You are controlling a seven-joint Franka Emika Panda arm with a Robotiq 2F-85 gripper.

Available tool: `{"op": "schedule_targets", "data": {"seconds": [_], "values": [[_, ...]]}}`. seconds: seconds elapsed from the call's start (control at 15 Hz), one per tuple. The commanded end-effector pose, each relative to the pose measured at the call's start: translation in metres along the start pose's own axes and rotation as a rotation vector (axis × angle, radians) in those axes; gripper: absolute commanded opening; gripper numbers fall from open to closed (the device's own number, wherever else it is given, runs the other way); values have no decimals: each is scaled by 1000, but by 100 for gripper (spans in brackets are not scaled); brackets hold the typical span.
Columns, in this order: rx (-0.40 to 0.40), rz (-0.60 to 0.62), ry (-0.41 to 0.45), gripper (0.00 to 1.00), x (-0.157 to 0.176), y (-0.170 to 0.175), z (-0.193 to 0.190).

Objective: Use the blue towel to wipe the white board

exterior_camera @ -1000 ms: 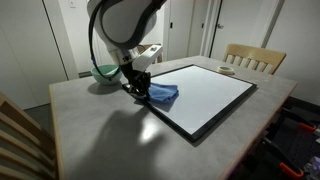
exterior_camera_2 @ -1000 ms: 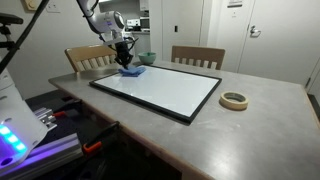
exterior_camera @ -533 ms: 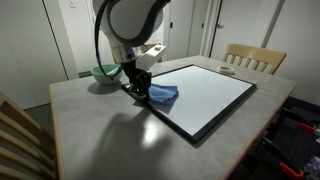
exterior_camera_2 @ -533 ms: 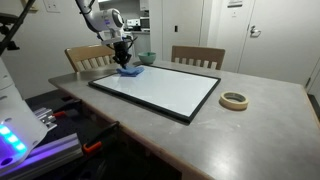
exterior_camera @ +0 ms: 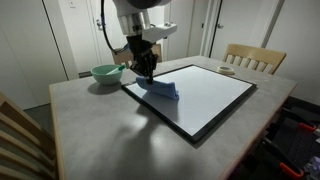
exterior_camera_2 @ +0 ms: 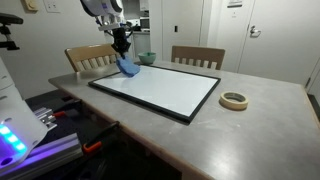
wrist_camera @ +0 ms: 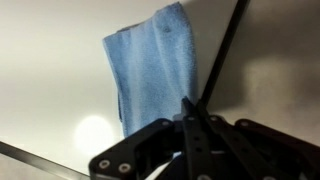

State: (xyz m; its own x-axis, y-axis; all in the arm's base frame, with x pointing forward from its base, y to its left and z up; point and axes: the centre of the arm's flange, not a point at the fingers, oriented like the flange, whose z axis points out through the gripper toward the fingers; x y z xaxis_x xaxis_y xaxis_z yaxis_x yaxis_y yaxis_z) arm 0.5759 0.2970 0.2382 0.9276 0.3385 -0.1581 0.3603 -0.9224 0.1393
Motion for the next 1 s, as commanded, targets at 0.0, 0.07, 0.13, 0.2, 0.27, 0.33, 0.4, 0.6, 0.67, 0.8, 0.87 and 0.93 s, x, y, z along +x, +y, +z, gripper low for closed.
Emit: {"op": "schedule_targets", "data": {"seconds": [0.0, 0.07, 0.13, 0.2, 0.27, 0.33, 0.4, 0.6, 0.67, 0.8, 0.87, 0.93], "values": [[70, 14, 34, 1, -24, 1, -29], [95, 2, 63, 1, -26, -2, -36], [127, -14, 98, 1, -29, -6, -40], [157, -25, 130, 1, -30, -9, -43], [190, -34, 165, 1, -33, -16, -46], [217, -38, 196, 1, -35, -21, -48], [239, -42, 226, 1, -38, -28, -48], [281, -49, 290, 1, -57, -50, -46], [292, -50, 308, 1, -65, -54, -47], [323, -54, 337, 1, -81, -62, -50], [346, -60, 349, 1, -91, -62, -51], [366, -55, 357, 1, -102, -61, -51]]}}
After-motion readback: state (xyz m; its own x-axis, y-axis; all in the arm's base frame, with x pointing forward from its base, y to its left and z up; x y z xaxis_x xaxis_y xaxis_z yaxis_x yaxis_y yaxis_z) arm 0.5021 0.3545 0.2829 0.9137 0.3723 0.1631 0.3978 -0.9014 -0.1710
